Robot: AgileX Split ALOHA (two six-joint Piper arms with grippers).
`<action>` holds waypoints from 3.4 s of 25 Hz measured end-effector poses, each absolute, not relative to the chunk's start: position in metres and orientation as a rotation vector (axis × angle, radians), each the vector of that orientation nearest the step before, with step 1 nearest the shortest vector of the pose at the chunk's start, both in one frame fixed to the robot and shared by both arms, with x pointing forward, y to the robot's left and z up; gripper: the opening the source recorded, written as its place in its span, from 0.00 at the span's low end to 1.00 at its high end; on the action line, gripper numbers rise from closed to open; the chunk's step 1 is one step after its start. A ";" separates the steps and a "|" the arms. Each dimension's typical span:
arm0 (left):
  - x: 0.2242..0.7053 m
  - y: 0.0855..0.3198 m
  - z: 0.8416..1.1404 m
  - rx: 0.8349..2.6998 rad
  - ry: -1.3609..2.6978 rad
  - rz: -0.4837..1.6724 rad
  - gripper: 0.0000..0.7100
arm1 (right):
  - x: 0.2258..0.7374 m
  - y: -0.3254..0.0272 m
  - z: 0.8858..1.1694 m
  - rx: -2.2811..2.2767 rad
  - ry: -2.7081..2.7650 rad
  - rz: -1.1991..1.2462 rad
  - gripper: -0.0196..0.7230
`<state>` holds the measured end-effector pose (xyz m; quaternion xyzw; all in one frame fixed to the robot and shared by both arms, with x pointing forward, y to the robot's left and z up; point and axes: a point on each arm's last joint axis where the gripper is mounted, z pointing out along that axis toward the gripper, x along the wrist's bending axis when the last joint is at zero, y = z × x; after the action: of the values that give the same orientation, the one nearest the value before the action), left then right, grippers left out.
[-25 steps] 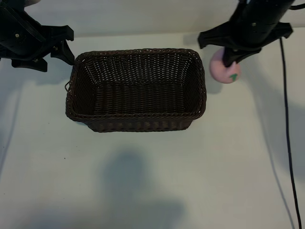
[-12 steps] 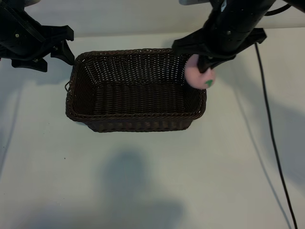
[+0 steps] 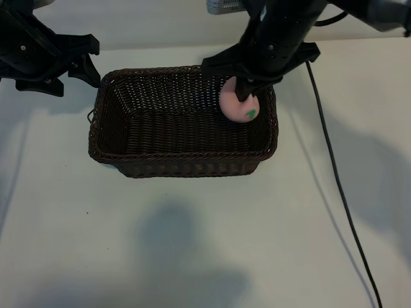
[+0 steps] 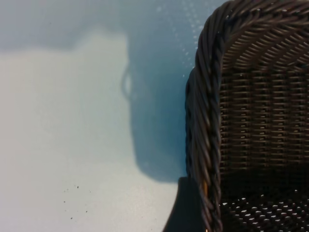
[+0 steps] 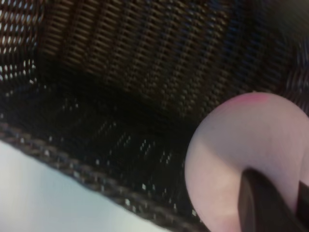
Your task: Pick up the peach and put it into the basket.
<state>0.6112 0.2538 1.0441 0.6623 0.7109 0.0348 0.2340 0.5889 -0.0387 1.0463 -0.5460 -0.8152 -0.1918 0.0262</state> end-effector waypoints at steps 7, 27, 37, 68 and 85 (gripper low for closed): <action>0.611 0.254 1.044 1.818 1.952 0.096 0.83 | 0.599 -0.027 1.027 -1.659 -2.532 -0.537 0.08; 0.611 0.254 1.044 1.817 1.953 0.095 0.83 | 0.605 -0.011 0.982 -1.596 -2.524 -0.458 0.12; 0.611 0.254 1.044 1.817 1.953 0.095 0.83 | 0.603 -0.008 0.982 -1.572 -2.534 -0.476 0.63; 0.611 0.254 1.044 1.818 1.952 0.096 0.83 | 0.654 -0.082 1.061 -1.823 -2.568 -0.630 0.70; 0.611 0.254 1.044 1.818 1.952 0.096 0.83 | 0.658 -0.125 1.049 -1.910 -2.568 -0.490 0.70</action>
<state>0.6112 0.2538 1.0441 0.6622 0.7110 0.0348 0.2340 0.6576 -0.1255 1.0491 -0.5893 -0.7922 -0.1512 -0.0482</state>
